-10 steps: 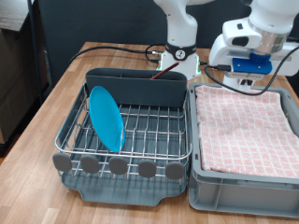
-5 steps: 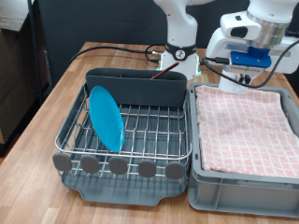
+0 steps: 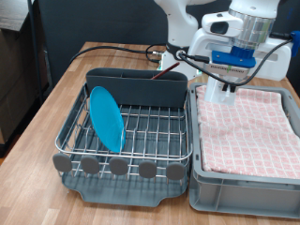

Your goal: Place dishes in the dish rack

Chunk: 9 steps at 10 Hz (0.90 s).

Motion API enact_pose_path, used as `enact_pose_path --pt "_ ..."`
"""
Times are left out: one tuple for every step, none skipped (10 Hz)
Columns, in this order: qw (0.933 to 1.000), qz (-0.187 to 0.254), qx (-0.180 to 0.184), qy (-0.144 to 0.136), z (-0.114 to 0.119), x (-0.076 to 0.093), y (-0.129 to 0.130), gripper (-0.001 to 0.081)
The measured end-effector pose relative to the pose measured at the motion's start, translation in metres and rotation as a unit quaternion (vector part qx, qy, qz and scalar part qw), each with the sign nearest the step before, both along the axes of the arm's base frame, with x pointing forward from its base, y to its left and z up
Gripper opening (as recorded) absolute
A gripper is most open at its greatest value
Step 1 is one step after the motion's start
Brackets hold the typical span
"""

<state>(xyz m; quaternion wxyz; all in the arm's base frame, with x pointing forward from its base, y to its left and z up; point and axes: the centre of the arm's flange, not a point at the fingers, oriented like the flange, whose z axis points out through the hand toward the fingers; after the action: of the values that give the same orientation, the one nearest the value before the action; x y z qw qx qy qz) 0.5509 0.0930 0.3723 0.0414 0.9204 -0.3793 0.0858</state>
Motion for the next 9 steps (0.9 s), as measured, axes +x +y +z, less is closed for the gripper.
enact_pose_path --pt "1.0000 -0.004 -0.002 -0.008 0.005 0.009 -0.009 0.0070" --pt "0.9999 -0.002 -0.005 -0.014 0.010 0.019 -0.017 0.0070" --pt "0.9998 0.003 -0.009 -0.020 0.016 0.030 -0.025 0.0070" --pt "0.9995 0.012 -0.014 -0.027 0.022 0.041 -0.031 0.0070" --pt "0.9992 0.023 -0.020 -0.027 0.021 0.052 -0.032 0.0070" --pt "0.9993 0.020 -0.019 -0.026 0.021 0.052 -0.032 0.0070" --pt "0.9993 0.022 -0.019 -0.026 0.020 0.052 -0.031 0.0070" --pt "0.9991 0.027 -0.020 -0.025 0.020 0.053 -0.032 0.0070" --pt "0.9990 0.032 -0.021 -0.024 0.018 0.058 -0.032 0.0070"
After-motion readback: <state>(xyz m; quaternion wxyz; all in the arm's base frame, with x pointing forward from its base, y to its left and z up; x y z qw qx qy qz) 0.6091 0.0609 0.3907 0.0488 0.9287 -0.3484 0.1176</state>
